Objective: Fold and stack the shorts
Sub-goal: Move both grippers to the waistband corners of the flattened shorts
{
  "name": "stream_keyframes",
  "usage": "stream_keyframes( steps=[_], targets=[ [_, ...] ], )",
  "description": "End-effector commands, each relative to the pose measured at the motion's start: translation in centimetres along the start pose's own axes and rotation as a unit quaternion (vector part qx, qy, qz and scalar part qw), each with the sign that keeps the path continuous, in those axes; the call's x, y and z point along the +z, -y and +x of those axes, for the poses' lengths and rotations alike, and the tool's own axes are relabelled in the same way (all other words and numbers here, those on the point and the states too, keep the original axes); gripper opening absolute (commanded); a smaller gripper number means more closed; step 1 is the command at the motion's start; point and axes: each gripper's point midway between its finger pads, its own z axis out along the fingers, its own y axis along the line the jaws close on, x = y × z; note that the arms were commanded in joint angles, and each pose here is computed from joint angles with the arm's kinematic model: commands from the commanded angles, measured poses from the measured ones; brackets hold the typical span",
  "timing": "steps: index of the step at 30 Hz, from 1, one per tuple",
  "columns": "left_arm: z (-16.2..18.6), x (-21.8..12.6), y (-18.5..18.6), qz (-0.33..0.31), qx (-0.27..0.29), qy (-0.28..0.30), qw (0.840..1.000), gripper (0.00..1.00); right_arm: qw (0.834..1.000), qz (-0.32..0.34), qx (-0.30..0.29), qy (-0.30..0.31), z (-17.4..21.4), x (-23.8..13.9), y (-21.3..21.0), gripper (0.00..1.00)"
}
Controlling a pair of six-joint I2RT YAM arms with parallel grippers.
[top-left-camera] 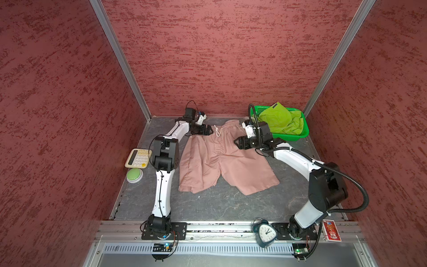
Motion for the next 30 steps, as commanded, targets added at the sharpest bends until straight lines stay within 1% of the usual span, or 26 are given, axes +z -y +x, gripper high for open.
stream_keyframes(
  steps=[1,5,7,11,14,18,20,23,24,27,29,30],
  targets=[
    [2.6,-1.3,-1.9,-0.028,-0.079,-0.039,0.996,0.99,0.998,0.030,0.050,0.005,0.9,-0.2,1.1,0.78],
    [4.6,-2.3,-3.8,-0.011,-0.144,-0.019,0.989,0.99,0.994,0.053,0.090,-0.024,3.4,1.3,2.7,0.78],
    [5.8,-3.1,-4.9,0.002,-0.185,-0.015,0.983,0.99,0.992,0.058,0.103,-0.035,4.1,2.5,3.2,0.78],
    [8.7,-4.8,-6.9,-0.026,-0.226,-0.019,0.974,0.99,0.990,0.054,0.118,-0.046,4.5,5.2,3.8,0.78],
    [10.1,-6.8,-7.5,-0.039,-0.249,-0.002,0.968,0.99,0.989,0.044,0.126,-0.056,4.2,8.4,4.1,0.78],
    [11.3,-9.1,-7.4,-0.056,-0.262,0.027,0.963,0.99,0.989,0.022,0.138,-0.047,2.2,12.6,4.1,0.78],
    [11.7,-9.9,-7.1,-0.059,-0.263,0.038,0.962,0.99,0.990,0.005,0.140,-0.031,0.4,14.4,3.8,0.78],
    [11.6,-11.3,-6.3,-0.057,-0.260,0.053,0.963,0.99,0.992,-0.027,0.123,-0.009,-3.1,16.6,2.7,0.78],
    [11.5,-11.9,-5.9,-0.057,-0.257,0.056,0.963,0.99,0.993,-0.042,0.108,0.002,-4.7,16.9,2.0,0.78],
    [11.3,-13.9,-5.2,-0.065,-0.256,0.068,0.962,0.99,0.995,-0.064,0.065,0.037,-9.2,15.5,-0.1,0.78],
    [11.5,-15.2,-4.8,-0.071,-0.259,0.077,0.960,0.99,0.996,-0.058,0.040,0.058,-11.4,13.3,-0.9,0.79],
    [11.6,-15.8,-4.6,-0.072,-0.261,0.082,0.959,0.99,0.996,-0.049,0.030,0.062,-11.7,12.1,-1.0,0.79]
  ],
)
